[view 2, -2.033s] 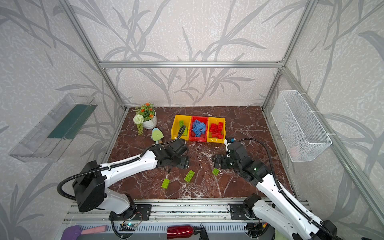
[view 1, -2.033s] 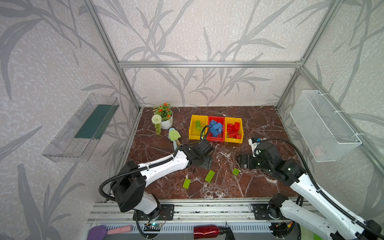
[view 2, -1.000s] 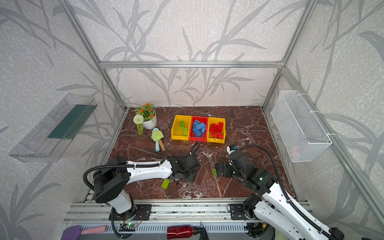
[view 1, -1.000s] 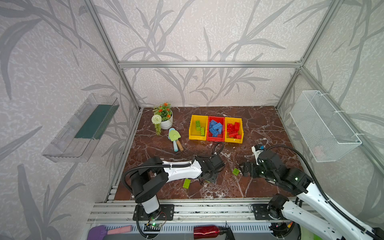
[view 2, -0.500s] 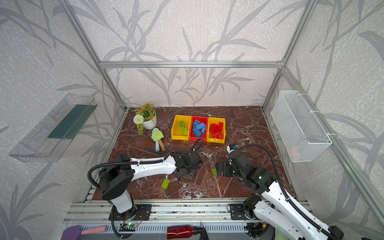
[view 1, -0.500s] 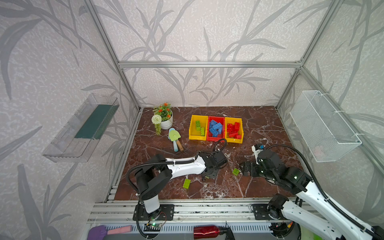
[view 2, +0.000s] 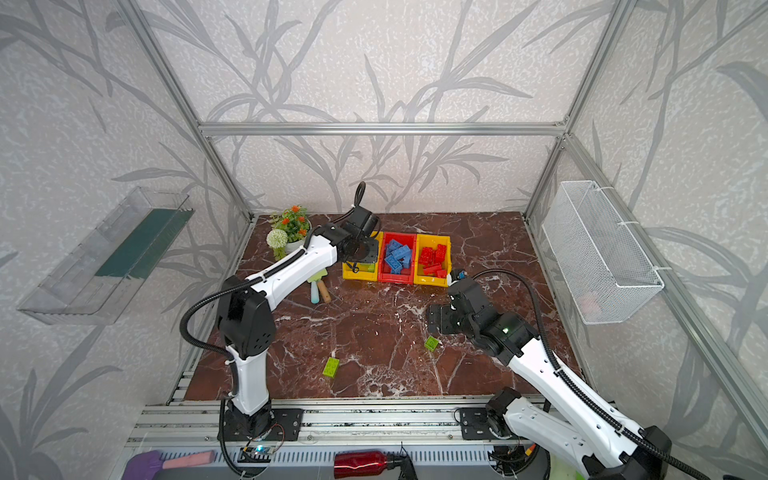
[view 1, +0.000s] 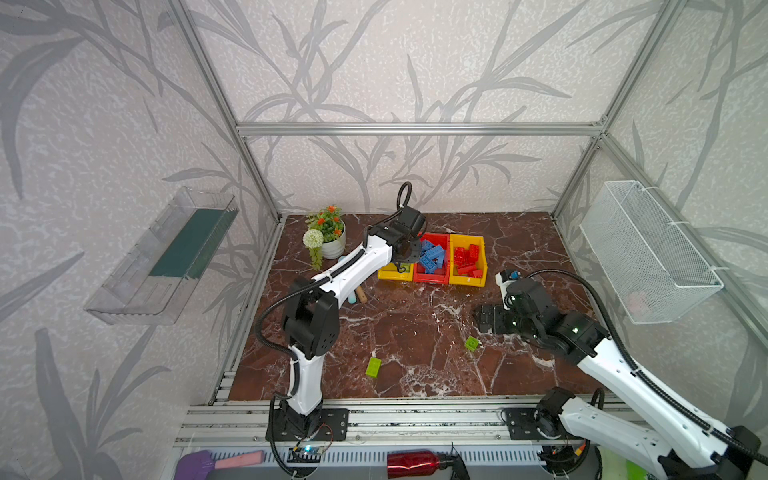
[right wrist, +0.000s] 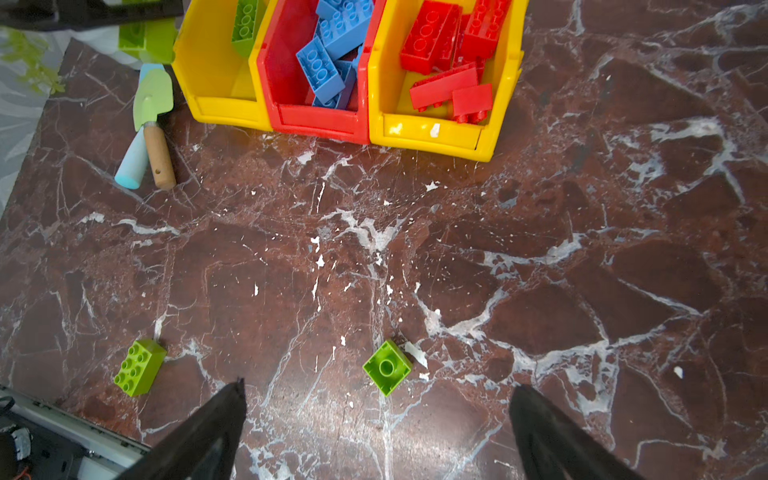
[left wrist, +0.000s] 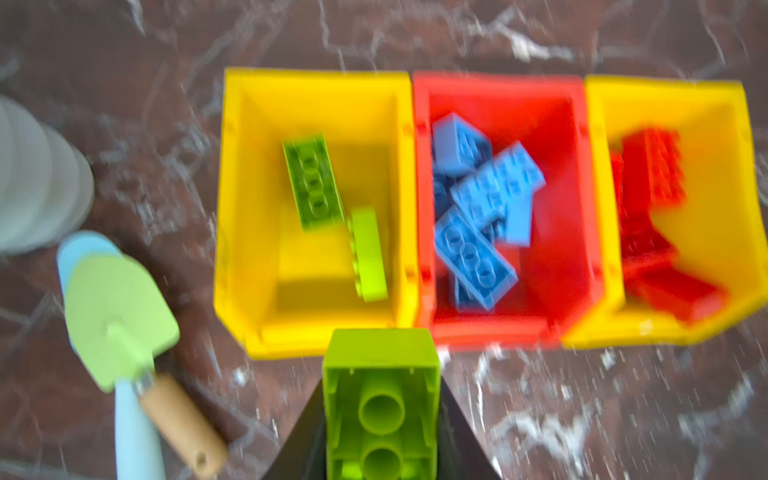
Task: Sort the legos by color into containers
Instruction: 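Open the left gripper to drop the brick into the yellow bin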
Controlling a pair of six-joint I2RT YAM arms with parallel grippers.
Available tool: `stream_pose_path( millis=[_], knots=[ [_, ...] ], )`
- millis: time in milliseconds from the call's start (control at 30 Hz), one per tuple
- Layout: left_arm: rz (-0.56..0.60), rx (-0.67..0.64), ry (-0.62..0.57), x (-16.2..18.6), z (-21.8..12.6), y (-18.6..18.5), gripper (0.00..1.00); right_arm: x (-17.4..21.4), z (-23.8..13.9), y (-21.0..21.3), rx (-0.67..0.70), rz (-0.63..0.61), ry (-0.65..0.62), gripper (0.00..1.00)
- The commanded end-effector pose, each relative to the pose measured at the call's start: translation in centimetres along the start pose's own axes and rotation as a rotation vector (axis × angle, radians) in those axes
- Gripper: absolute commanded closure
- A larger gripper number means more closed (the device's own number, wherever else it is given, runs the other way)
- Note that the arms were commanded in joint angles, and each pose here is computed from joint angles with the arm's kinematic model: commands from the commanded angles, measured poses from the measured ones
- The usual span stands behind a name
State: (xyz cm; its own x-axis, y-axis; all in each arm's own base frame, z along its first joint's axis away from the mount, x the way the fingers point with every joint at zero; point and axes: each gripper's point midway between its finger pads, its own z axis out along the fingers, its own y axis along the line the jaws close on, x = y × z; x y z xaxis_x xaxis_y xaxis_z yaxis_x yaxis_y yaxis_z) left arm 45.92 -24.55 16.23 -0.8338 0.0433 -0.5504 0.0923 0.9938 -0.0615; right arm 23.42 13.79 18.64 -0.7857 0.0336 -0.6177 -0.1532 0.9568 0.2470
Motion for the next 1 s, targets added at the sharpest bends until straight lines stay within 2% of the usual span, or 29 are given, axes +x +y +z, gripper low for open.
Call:
stream_pose_path(
  millis=[0, 233, 300, 367, 433, 500, 767, 967],
  knots=[
    [0.046, -0.050, 0.103, 0.1, 2.4, 1.7, 0.75, -2.1, 0.1, 0.6, -0.041, -0.002, -0.034, 0.01],
    [0.010, -0.019, 0.117, -3.5, 6.4, 2.0, 0.75, -3.3, 1.7, -0.8, -0.038, 0.049, -0.012, 0.01],
    [0.006, 0.008, 0.114, -4.0, 7.3, 1.7, 0.71, -3.6, 2.0, -1.2, -0.037, 0.058, -0.007, 0.01],
    [0.003, 0.045, 0.106, -4.4, 7.9, 1.2, 0.60, -3.8, 2.2, -1.4, -0.032, 0.065, -0.006, 0.01],
    [-0.011, 0.075, 0.103, -4.6, 8.1, 0.7, 0.39, -4.0, 2.3, -1.7, -0.029, 0.070, -0.006, 0.01],
    [-0.019, 0.091, 0.105, -4.6, 7.9, 0.5, 0.23, -4.0, 2.2, -1.8, -0.026, 0.070, -0.009, 0.01],
    [-0.046, 0.141, 0.092, -4.3, 3.8, 0.0, 0.21, -3.8, 1.8, -1.8, -0.035, 0.074, -0.014, 0.01],
    [-0.067, 0.147, 0.056, -1.6, -0.7, 0.5, 0.22, -3.0, 1.0, -1.9, -0.043, 0.074, -0.014, 0.01]
  ],
)
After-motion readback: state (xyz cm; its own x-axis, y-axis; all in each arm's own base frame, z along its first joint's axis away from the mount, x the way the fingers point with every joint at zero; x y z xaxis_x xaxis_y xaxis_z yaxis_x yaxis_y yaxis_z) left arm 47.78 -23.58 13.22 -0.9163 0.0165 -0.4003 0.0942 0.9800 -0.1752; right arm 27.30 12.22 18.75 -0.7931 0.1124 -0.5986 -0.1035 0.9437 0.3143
